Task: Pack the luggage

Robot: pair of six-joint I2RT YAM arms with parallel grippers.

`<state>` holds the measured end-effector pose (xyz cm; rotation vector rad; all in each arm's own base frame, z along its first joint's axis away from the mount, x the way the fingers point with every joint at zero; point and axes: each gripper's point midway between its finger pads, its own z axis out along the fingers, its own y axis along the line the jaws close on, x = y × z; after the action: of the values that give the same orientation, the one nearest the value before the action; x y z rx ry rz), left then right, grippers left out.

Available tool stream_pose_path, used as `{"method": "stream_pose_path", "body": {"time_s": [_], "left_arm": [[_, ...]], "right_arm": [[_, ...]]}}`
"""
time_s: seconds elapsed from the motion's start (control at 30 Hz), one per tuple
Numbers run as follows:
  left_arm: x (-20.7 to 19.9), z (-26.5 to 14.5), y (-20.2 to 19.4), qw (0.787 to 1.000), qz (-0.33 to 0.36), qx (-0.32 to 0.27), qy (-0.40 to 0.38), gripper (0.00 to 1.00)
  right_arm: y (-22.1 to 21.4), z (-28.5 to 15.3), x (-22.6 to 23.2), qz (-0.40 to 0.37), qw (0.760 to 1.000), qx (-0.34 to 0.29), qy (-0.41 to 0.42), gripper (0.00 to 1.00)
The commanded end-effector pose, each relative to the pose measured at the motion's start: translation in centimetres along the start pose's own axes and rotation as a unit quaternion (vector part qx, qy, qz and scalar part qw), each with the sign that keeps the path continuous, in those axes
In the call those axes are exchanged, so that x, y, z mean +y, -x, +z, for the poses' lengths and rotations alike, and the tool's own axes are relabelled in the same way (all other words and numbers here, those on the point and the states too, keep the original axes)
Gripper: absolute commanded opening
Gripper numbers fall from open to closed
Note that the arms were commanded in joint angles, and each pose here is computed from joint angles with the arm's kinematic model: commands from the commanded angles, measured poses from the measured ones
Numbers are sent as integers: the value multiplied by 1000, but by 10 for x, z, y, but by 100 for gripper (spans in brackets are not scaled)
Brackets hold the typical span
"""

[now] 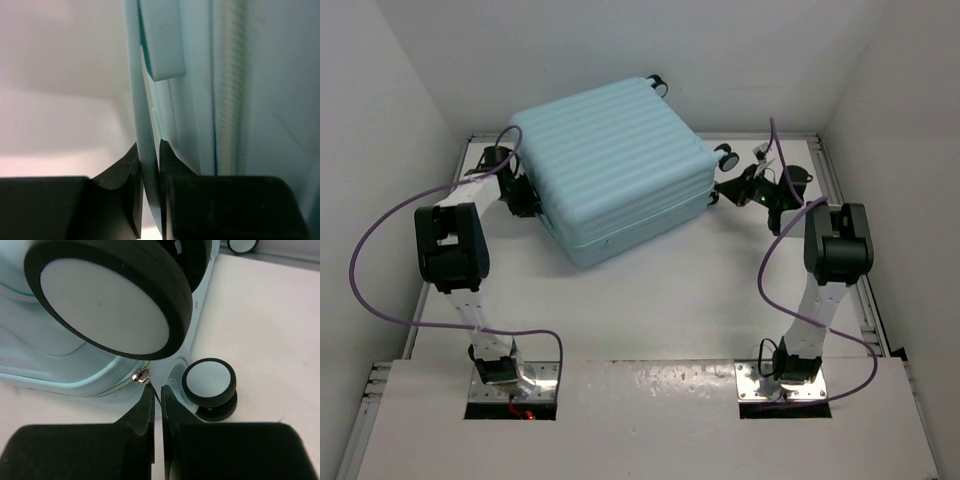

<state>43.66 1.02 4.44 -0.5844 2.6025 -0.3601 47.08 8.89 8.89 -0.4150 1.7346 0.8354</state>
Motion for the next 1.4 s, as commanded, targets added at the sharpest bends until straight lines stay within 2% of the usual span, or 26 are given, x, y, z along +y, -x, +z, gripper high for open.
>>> {"method": "stream_pose_path", "body": {"time_s": [0.0,0.03,0.1,0.27,0.37,0.4,0.43,0.63,0.67,0.7,0.77,0.83,0.87,0.93,0.97,1.03,1.07,1.1,1.13,1.17,1.2,1.23,1.27,1.3,1.33,1.37], "left_arm": [[119,40,30,970,87,-55,220,0],[121,43,27,970,87,-50,221,0],[108,47,35,971,104,-48,208,0],[96,49,43,975,86,-53,198,0],[96,55,47,975,86,-50,199,0],[98,57,49,974,86,-52,204,0],[97,56,53,974,86,-56,203,0],[90,61,72,974,86,-67,196,0],[93,64,66,975,86,-58,198,0],[89,64,71,975,86,-62,193,0],[87,66,73,977,86,-63,187,0],[82,70,71,977,91,-60,181,0],[82,70,71,977,91,-60,181,0],[76,73,75,977,99,-63,178,0],[72,74,74,977,103,-63,176,0],[59,77,77,979,115,-64,155,0],[55,77,80,980,116,-66,145,2],[55,77,80,980,116,-66,145,9],[41,75,82,982,121,-70,125,23],[34,68,84,983,122,-74,110,28],[27,64,91,984,120,-92,96,31],[23,62,86,985,122,-91,82,42],[17,57,88,985,124,-100,70,51],[6,42,100,983,122,-128,56,57],[1,39,97,983,124,-128,41,60],[-5,30,103,981,126,-141,33,66]], "right_arm": [[39,-32,-130,-27,968,-78,-236,0],[52,-25,-139,-27,968,-91,-234,0],[44,-11,-142,-18,970,-87,-225,0],[67,28,-154,-44,972,-106,-203,0],[69,47,-163,-45,972,-113,-203,0],[57,52,-166,-40,973,-106,-200,0],[70,60,-165,-51,973,-117,-194,0],[53,92,-178,-39,976,-117,-178,0],[63,100,-177,-45,976,-126,-173,0],[51,107,-185,-38,976,-121,-175,0],[64,120,-184,-45,975,-133,-172,0],[56,131,-193,-39,975,-131,-173,0],[82,140,-187,-53,973,-151,-164,0],[55,153,-191,-42,977,-131,-161,0],[70,161,-188,-57,976,-146,-153,0],[66,169,-185,-55,977,-143,-149,0],[61,172,-181,-51,978,-140,-147,0],[60,172,-180,-48,978,-139,-148,0],[49,169,-177,-48,979,-137,-143,0],[75,164,-165,-57,977,-152,-137,3],[48,159,-159,-45,982,-135,-128,7],[78,153,-144,-61,979,-153,-117,18],[65,149,-138,-52,982,-141,-111,25],[70,142,-125,-56,984,-141,-96,30],[75,138,-120,-58,983,-147,-92,39],[90,131,-112,-66,981,-157,-89,45]]}}
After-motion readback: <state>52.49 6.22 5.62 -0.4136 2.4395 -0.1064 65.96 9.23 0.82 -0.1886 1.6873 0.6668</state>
